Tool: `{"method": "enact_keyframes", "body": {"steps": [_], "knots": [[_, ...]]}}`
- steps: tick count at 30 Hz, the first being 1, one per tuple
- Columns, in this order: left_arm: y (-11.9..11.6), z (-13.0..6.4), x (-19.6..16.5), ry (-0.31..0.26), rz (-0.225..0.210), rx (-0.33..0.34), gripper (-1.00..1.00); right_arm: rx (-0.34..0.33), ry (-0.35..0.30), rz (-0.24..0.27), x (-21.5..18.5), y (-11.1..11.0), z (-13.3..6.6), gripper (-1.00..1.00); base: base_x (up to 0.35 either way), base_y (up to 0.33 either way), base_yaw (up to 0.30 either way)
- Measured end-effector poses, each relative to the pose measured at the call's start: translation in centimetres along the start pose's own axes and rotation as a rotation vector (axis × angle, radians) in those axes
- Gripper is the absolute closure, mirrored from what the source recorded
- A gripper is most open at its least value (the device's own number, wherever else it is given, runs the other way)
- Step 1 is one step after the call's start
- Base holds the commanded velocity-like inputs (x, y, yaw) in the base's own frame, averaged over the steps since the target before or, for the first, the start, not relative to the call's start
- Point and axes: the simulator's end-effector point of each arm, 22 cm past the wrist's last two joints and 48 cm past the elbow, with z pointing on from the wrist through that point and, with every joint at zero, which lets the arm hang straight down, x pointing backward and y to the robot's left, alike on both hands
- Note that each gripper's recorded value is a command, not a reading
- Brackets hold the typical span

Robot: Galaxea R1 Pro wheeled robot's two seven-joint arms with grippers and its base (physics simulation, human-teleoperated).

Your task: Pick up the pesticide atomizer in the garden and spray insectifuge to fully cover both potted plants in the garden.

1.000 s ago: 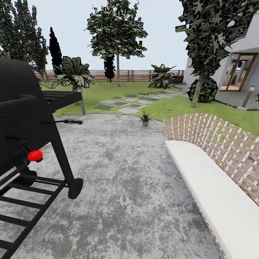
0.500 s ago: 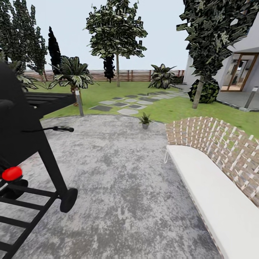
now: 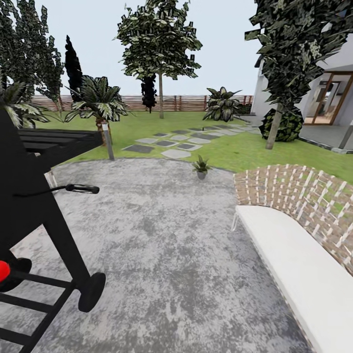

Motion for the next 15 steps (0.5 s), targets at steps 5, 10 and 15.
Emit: {"method": "enact_keyframes", "body": {"steps": [5,10,15], "knots": [[0.00,0.00,0.00,0.000,0.001,0.000,-1.00,0.000,0.000,0.000,0.01,0.01,0.00,-1.00,0.335,0.012,0.000],[0.02,0.00,-0.01,0.000,-0.001,-0.001,-1.00,0.000,0.000,0.000,0.01,0.02,0.00,-1.00,0.335,0.001,0.000],[-0.02,0.00,-0.01,0.000,0.001,0.001,-1.00,0.000,0.000,0.000,0.01,0.00,0.00,-1.00,0.337,0.000,0.000]]}}
